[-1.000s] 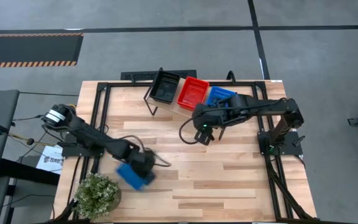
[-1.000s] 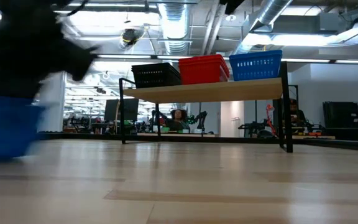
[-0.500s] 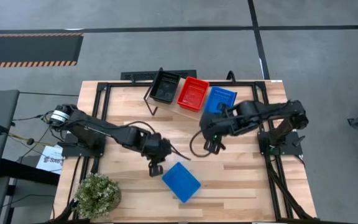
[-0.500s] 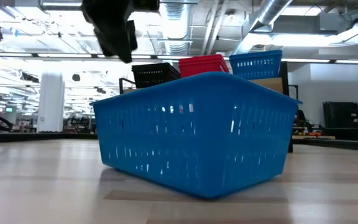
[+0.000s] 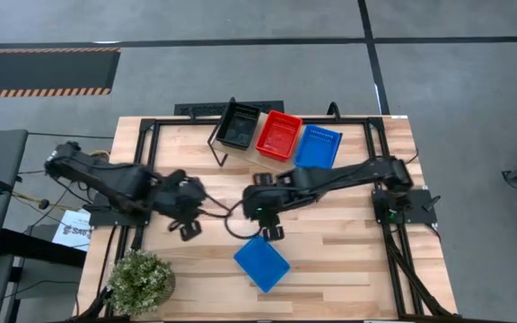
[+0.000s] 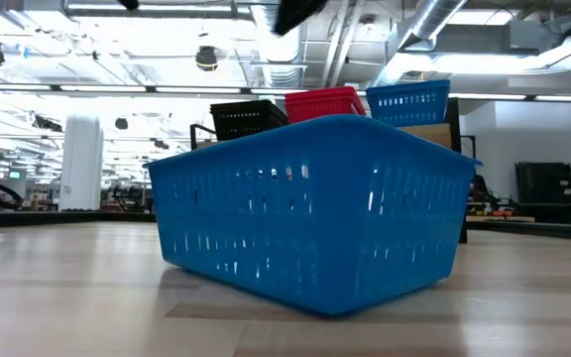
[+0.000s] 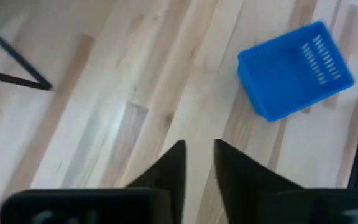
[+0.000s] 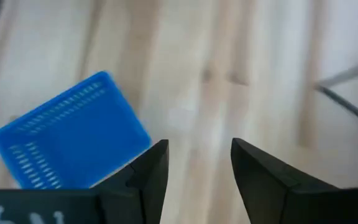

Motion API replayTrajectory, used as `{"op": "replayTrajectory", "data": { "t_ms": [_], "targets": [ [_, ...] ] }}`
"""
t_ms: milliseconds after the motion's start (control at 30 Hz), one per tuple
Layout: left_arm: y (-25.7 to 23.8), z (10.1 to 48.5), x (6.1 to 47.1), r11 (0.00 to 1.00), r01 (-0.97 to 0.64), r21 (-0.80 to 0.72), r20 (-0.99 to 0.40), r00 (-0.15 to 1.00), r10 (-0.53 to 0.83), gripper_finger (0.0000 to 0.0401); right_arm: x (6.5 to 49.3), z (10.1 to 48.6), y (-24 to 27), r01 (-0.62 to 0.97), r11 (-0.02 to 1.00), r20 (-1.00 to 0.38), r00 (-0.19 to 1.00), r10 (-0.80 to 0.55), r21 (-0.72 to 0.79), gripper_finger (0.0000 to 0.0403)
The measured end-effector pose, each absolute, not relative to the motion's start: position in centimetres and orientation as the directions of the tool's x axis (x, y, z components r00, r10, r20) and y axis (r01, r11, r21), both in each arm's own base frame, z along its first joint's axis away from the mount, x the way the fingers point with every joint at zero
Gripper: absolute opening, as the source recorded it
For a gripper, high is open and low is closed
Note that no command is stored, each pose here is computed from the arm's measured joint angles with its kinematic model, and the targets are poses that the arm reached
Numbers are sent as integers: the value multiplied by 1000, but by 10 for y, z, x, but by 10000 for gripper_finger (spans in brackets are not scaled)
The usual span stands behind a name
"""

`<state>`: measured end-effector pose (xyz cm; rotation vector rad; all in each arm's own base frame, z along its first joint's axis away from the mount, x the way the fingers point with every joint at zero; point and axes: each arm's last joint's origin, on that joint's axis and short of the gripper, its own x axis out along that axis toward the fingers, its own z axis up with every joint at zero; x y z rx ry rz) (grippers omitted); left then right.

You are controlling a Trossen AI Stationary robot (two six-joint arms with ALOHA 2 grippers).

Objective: Stack baskets on shelf by color
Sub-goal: Stack the blue bin on the blue bins on the shelf

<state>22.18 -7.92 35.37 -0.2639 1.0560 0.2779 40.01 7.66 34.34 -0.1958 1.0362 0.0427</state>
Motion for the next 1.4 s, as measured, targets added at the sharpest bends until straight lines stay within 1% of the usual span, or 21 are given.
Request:
{"op": "replayTrajectory", "data": {
  "t_ms": [100,233,300,333,367,433,533,667,867,967,1033,1100,1167,1200,1233,1267,1300,1400],
  "targets": [
    [-81,366,203,919,-383,-95,-843,523,131,122,425,319,77,-228,972,-856,513,69,-59,195],
    [-83,376,189,894,-426,-136,-793,588,159,199,447,285,80,-312,950,-868,470,160,6,194],
    [-86,377,185,892,-428,-146,-788,596,157,231,451,267,83,-359,933,-896,411,169,11,194],
    [-87,377,184,891,-429,-151,-788,597,154,244,457,259,86,-385,923,-894,410,183,13,194],
    [-87,377,183,890,-430,-152,-790,594,153,255,459,252,89,-404,915,-897,401,185,8,194],
    [-89,375,181,890,-435,-139,-804,574,155,270,460,236,95,-432,902,-919,348,184,17,194],
    [-91,372,180,885,-451,-117,-822,544,169,279,464,221,104,-463,886,-925,327,192,20,194],
    [-91,370,178,880,-464,-96,-830,526,187,281,466,206,110,-476,879,-938,287,196,38,193],
    [-90,370,177,872,-484,-77,-822,525,219,281,475,189,111,-476,879,-934,297,198,35,185],
    [-90,370,176,869,-489,-73,-823,522,225,281,473,181,110,-472,880,-948,258,186,44,176],
    [-89,370,176,867,-493,-67,-825,516,230,281,477,177,111,-471,882,-943,278,185,34,159],
    [-89,370,175,864,-499,-67,-824,516,234,281,475,173,110,-461,887,-955,250,162,30,127],
    [-89,370,175,862,-502,-67,-822,518,238,281,470,173,108,-452,891,-967,207,151,43,78],
    [-89,370,176,861,-504,-65,-820,519,242,281,472,174,108,-446,894,-961,227,158,41,46],
    [-89,370,176,859,-508,-66,-818,520,244,281,472,178,106,-438,898,-960,231,158,43,25],
    [-89,370,176,855,-514,-68,-816,522,249,281,470,184,104,-431,901,-959,232,163,49,16],
    [-88,370,176,852,-519,-70,-814,523,252,281,467,192,102,-419,907,-958,236,163,51,16],
    [-88,371,174,847,-525,-85,-811,530,247,281,455,227,82,-361,928,-951,245,189,92,10]
  ]
}}
